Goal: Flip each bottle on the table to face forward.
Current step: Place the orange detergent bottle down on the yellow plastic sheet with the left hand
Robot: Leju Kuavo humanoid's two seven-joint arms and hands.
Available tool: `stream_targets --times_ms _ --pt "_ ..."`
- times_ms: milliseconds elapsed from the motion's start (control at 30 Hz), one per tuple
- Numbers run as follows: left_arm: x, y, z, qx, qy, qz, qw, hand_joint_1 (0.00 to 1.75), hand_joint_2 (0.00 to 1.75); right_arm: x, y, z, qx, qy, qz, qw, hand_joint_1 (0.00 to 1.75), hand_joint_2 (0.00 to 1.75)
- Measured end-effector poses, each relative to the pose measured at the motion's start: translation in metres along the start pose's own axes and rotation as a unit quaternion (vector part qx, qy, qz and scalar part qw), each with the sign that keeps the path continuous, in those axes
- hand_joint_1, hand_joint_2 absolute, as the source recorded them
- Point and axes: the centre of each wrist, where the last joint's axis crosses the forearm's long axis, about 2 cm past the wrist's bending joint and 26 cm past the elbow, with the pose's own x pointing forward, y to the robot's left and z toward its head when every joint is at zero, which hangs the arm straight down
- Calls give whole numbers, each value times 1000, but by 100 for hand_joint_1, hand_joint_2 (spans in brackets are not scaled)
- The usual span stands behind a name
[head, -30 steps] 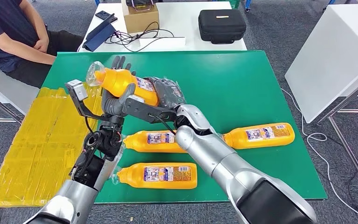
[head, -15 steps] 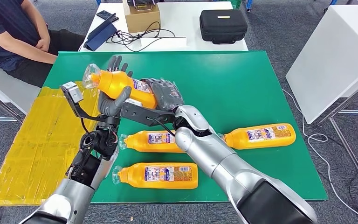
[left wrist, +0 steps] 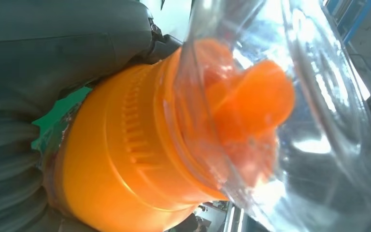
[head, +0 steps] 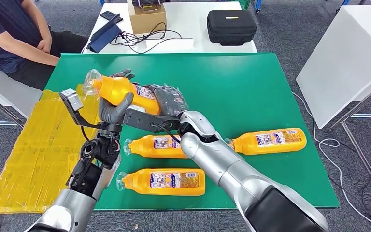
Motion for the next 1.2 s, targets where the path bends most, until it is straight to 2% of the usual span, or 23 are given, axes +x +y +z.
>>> stream_targets --times_ms 367,400,500,533,733,967,1033,1100,1167,1200 --pt "3 0 3 1 -7 3 1000 175 175 2 1 0 4 -2 -4 1000 175 175" --pt "3 0 3 1 -7 3 1000 175 175 2 1 0 4 -1 -4 1000 133 175" --pt "3 1 3 1 -7 4 1000 175 175 1 2 0 -1 -3 -1 1000 2 44" --pt "4 1 3 2 -7 3 1000 175 175 1 2 0 -5 -5 4 1000 0 0" --pt "6 6 3 26 -17 -52 998 175 175 -7 -7 -1 -31 -19 43 998 0 0" --pt "14 26 6 73 -39 -186 979 175 175 -24 -38 5 -58 -21 -9 998 0 0" --pt "17 35 7 97 -51 -262 959 175 175 -31 -49 10 -73 -26 -41 996 0 0" --pt "22 48 7 126 -68 -354 924 175 175 -40 -65 18 -91 -32 -75 992 0 0" --pt "27 62 7 151 -87 -458 872 175 175 -51 -80 27 -111 -37 -100 988 0 0" --pt "31 70 8 155 -97 -518 835 175 175 -55 -87 32 -121 -40 -109 986 0 0"
